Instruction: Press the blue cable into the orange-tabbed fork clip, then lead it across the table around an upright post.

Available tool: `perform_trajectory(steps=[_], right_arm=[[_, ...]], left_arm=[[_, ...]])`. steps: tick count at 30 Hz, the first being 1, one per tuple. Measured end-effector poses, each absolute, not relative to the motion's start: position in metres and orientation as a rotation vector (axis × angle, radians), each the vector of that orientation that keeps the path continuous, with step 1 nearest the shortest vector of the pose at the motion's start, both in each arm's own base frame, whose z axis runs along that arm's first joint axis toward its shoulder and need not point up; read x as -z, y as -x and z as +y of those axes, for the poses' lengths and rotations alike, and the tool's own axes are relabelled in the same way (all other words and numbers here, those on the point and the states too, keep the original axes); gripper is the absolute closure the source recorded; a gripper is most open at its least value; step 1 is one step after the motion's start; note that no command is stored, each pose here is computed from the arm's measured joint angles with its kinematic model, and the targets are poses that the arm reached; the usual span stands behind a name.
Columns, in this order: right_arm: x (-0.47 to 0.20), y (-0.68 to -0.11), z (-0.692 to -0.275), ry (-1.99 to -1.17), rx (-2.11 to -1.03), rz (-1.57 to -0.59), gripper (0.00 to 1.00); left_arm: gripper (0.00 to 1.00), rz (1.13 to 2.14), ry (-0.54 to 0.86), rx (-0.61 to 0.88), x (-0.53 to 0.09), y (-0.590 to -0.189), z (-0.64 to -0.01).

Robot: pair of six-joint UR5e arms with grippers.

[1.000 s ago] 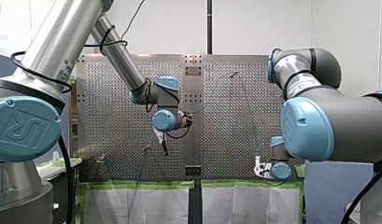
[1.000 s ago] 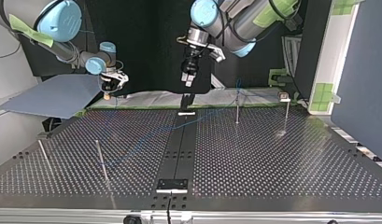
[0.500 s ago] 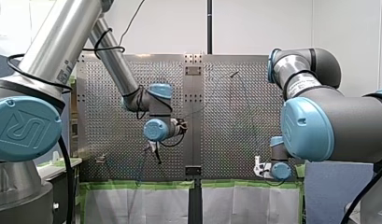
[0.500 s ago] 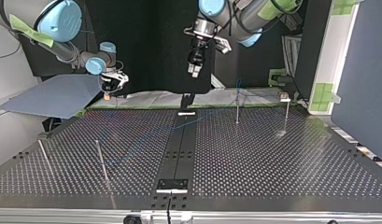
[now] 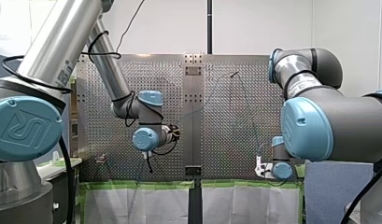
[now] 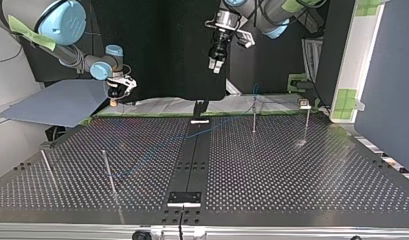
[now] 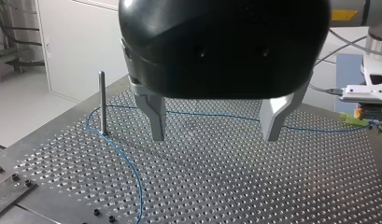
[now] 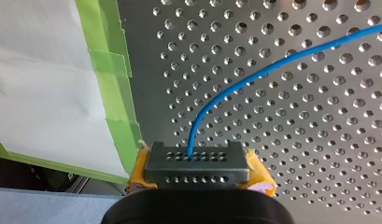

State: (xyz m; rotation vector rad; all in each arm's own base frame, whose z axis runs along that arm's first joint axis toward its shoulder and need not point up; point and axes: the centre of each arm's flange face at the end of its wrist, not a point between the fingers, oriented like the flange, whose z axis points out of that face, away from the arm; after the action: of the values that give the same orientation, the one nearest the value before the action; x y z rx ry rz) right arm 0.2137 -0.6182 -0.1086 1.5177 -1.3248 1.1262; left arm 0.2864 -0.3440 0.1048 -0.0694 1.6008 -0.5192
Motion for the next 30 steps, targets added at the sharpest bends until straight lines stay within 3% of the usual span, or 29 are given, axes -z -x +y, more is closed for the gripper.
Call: perform_trajectory(steps=[30], right_arm=[[0.1087,-0.2138,-0.6180,-1.522,-1.123,-1.324,1.00]], left_arm=[[0.00,1.600,0.070,0.516,-0.1016,-0.2818,-0.3395]])
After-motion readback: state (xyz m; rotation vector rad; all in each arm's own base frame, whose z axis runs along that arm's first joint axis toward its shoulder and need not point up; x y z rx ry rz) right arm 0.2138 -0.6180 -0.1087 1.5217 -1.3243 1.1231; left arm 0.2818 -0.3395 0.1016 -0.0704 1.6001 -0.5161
